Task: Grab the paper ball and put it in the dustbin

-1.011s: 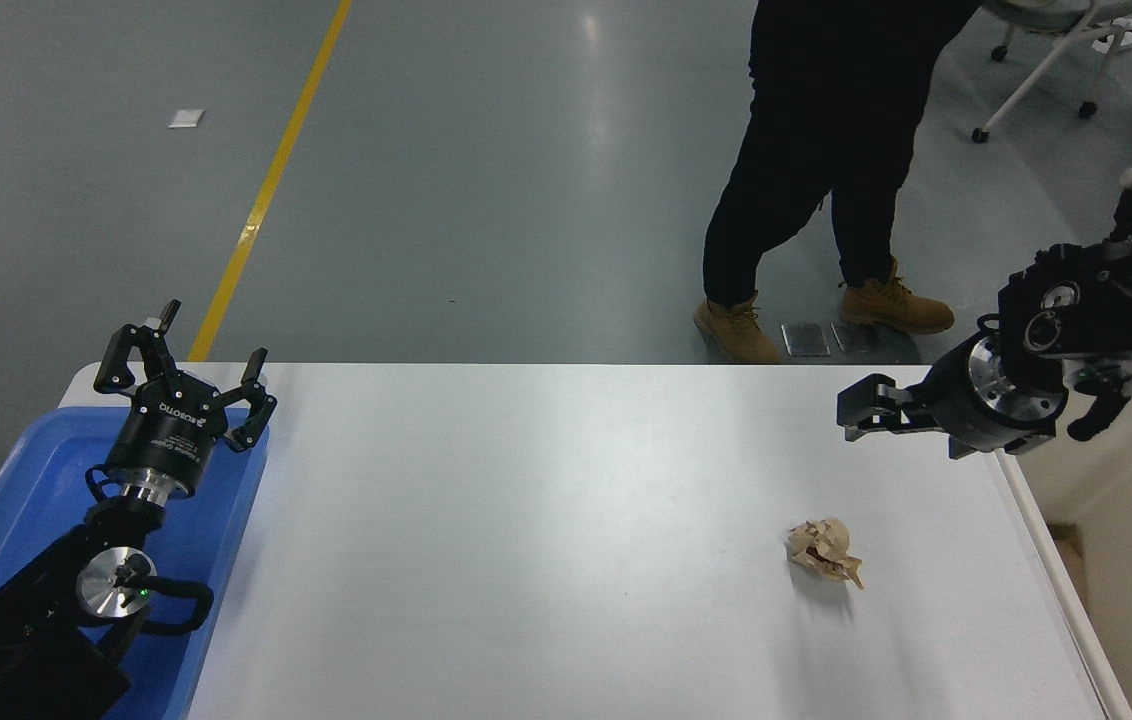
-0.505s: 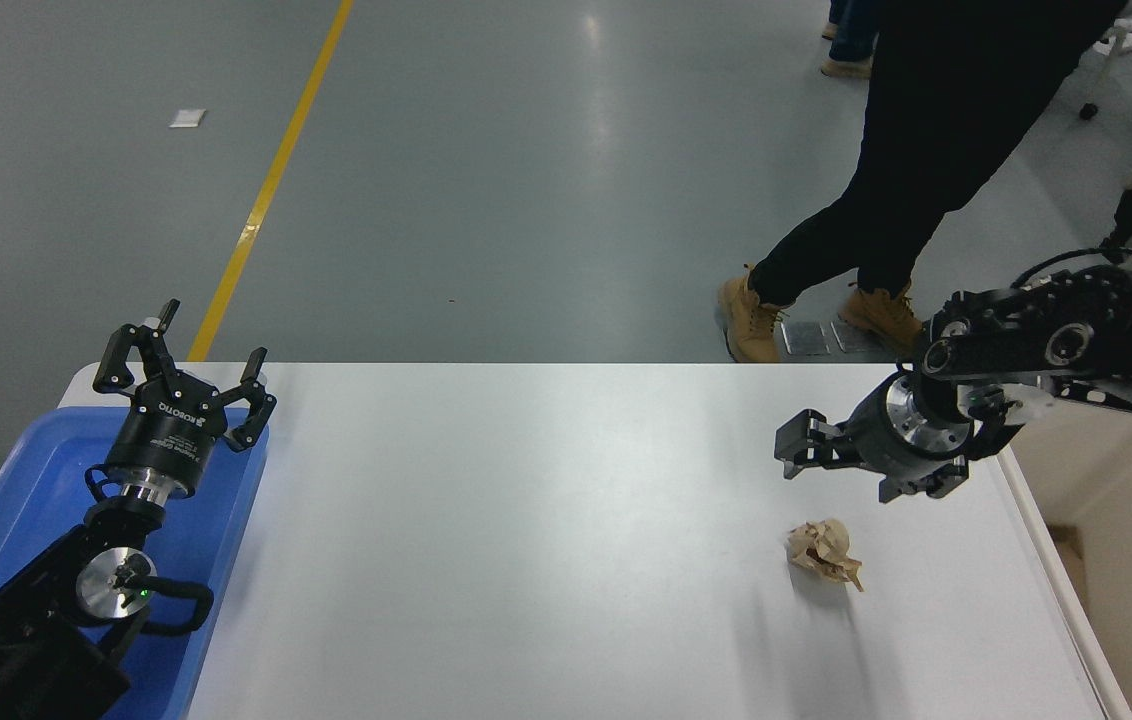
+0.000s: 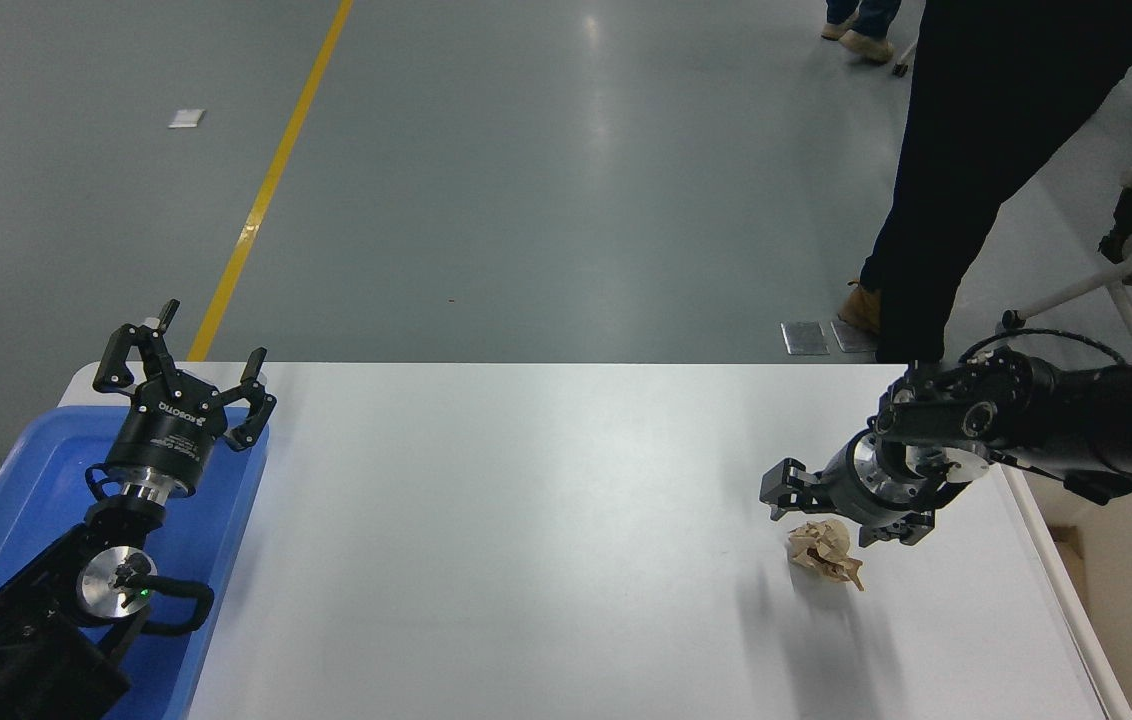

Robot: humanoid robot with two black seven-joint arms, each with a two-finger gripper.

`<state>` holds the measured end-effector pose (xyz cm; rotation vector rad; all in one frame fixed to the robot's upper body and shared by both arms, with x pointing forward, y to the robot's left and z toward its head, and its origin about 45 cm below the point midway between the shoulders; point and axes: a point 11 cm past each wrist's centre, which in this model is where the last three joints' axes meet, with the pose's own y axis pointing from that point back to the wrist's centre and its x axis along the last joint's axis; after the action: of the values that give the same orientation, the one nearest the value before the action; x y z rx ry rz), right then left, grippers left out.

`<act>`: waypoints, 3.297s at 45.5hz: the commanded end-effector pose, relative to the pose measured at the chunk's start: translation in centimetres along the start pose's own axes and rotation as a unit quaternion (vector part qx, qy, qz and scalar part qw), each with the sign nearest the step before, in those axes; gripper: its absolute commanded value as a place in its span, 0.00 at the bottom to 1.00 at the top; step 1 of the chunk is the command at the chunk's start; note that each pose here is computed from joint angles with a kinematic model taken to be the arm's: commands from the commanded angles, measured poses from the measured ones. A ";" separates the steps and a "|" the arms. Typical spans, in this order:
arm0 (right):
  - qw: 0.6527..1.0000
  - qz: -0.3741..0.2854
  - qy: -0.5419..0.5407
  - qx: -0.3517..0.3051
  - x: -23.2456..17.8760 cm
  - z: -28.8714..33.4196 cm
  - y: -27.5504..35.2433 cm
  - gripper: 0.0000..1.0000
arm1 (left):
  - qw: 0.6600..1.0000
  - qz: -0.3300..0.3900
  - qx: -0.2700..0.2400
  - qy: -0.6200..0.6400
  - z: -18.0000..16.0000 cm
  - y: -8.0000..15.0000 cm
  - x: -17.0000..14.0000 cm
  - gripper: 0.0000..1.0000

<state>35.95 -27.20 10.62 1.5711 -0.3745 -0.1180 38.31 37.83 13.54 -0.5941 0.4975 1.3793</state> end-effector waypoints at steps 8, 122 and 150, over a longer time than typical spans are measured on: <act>1.000 -0.008 0.000 -0.013 -1.5 0.6 -2.8 1.00 | 1.000 0.000 0.000 0.000 0.0 0.0 0.0 0.98; 0.973 0.214 -0.051 0.074 13.7 3.1 23.3 0.00 | 1.000 0.000 0.000 -0.001 0.1 0.0 0.0 0.98; 0.870 0.382 -0.288 -0.118 16.2 25.7 11.3 0.00 | 1.000 0.000 0.000 0.000 0.0 0.0 0.0 0.98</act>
<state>46.04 -48.90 28.35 1.2753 -1.2251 0.0477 38.31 37.84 13.55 -0.5942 0.4973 1.3795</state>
